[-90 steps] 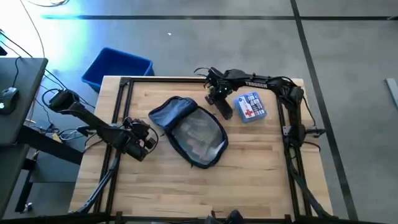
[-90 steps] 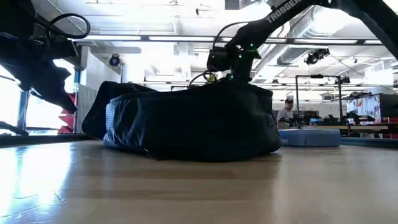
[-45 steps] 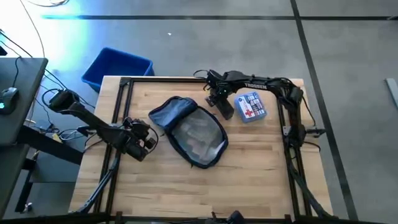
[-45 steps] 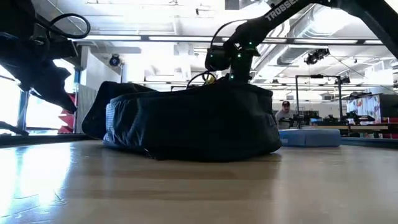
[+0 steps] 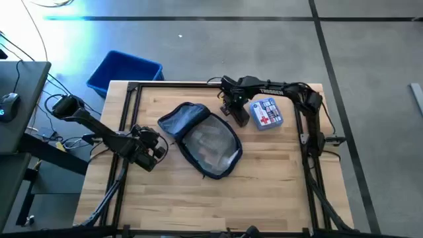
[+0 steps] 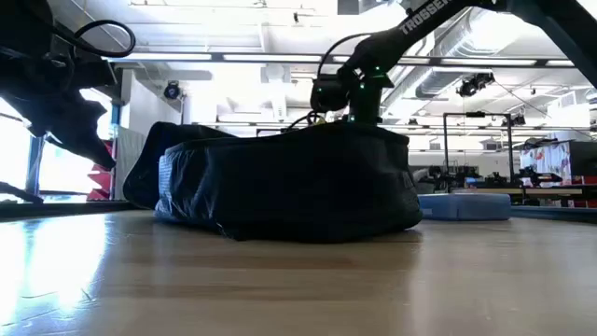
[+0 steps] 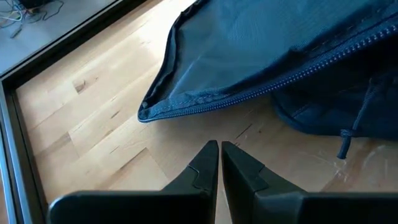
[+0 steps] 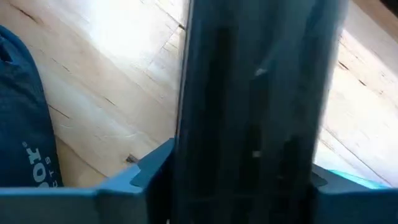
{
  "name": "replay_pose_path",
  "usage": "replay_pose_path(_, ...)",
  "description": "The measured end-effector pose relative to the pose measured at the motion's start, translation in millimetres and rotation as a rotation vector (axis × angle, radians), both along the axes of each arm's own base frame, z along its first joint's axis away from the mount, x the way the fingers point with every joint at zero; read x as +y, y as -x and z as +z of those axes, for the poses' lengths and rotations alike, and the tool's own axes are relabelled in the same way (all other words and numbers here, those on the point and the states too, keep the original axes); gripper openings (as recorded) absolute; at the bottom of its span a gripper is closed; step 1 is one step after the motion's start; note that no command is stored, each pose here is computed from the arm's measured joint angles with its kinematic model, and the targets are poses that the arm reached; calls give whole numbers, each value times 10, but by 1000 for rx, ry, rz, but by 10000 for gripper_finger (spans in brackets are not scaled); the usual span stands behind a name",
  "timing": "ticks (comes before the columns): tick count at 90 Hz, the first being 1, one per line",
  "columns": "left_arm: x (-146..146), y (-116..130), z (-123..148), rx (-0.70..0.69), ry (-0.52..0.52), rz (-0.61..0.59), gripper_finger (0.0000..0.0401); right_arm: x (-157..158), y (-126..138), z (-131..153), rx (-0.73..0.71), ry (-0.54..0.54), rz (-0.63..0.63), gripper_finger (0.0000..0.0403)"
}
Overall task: Unpack backpack
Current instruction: Remove the white zip bag from the backpack
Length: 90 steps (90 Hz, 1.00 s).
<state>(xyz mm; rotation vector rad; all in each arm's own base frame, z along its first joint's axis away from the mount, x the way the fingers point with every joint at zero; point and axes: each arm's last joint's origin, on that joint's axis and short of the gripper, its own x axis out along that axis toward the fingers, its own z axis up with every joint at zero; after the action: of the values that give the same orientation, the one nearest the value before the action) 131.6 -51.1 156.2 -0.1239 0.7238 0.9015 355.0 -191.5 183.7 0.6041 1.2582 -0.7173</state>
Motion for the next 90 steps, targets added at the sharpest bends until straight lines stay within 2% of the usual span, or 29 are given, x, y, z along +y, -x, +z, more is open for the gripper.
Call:
replay_pose_path(7, -1, 0, 0, -1, 0, 0, 0, -9, 6, 0, 6, 7, 5, 159)
replay_pose_path(31, 0, -1, 0, -1, 0, 0, 0, -86, 54, 6, 11, 0, -9, 159)
replay_pose_path(54, 2, 3, -3, 2, -1, 0, 0, -299, 200, 8, 68, 78, -123, 159)
replay_pose_path(70, 2, 3, -3, 3, -2, -1, 0, -418, 291, 8, 84, 89, -167, 159)
replay_pose_path(76, 2, 4, -3, 4, -2, -1, 0, -447, 312, 8, 86, 89, -167, 173)
replay_pose_path(90, 2, 4, -3, 5, -3, -1, 0, -461, 320, 9, 99, 104, -137, 242)
